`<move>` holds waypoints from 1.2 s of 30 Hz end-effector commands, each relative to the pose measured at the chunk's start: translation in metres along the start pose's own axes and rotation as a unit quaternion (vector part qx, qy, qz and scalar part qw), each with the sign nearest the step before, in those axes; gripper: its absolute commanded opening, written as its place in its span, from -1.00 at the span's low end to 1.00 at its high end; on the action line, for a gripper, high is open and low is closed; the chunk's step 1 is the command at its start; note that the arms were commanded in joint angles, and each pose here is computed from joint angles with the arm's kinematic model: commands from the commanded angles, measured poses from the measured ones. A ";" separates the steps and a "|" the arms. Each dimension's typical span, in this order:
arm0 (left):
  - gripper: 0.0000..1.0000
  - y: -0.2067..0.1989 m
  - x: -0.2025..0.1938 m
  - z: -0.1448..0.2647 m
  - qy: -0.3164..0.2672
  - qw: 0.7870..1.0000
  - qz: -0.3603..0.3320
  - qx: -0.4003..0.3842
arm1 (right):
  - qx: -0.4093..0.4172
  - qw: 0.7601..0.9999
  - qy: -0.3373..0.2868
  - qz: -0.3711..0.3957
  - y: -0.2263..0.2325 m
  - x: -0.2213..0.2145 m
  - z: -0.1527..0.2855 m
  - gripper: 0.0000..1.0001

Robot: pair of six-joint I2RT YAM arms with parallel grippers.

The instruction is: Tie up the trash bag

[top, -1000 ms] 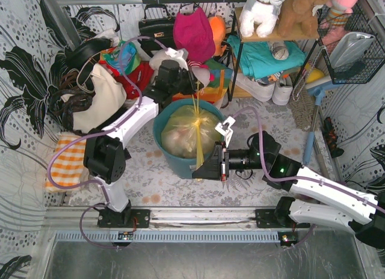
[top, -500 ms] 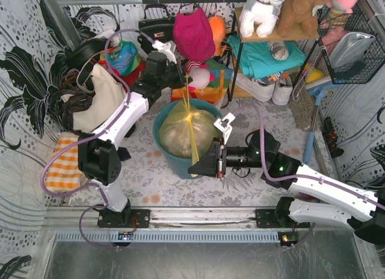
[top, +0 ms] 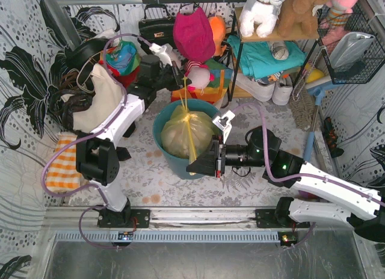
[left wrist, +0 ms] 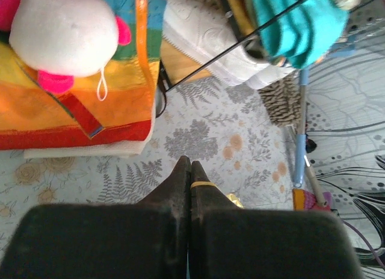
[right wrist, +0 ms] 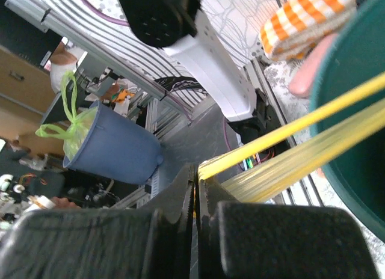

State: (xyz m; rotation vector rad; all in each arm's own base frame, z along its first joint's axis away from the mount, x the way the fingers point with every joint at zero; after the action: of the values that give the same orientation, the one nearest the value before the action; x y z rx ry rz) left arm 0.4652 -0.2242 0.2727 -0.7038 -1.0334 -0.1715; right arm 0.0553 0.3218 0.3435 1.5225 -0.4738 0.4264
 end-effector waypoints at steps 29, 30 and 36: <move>-0.57 -0.130 0.103 0.144 -0.241 0.926 -0.129 -0.259 | -0.113 0.918 -0.226 0.305 0.057 0.215 -0.037 -0.95; -0.47 -0.132 0.105 0.147 -0.245 0.926 -0.129 -0.258 | -0.108 0.917 -0.225 0.311 0.059 0.219 -0.041 -0.91; 0.35 -0.132 0.109 0.157 -0.235 0.935 -0.138 -0.226 | -0.081 0.919 -0.208 0.326 0.083 0.229 -0.050 -0.17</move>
State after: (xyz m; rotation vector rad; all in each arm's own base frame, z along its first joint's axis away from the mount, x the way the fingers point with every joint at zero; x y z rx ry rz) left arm 0.3631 -0.2163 0.4490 -1.0945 -1.5167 -0.4832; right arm 0.2180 0.3738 0.4867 1.1581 -1.2614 0.5158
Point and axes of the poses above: each gripper's point midway between its finger pads, its own z axis back along the fingers, its own y axis along the line the jaws close on, x = y × z, the point moved 2 cm from there along z, back along the fingers, and after that the axes turned 11 degrees about -z, right-handed, at the moved point
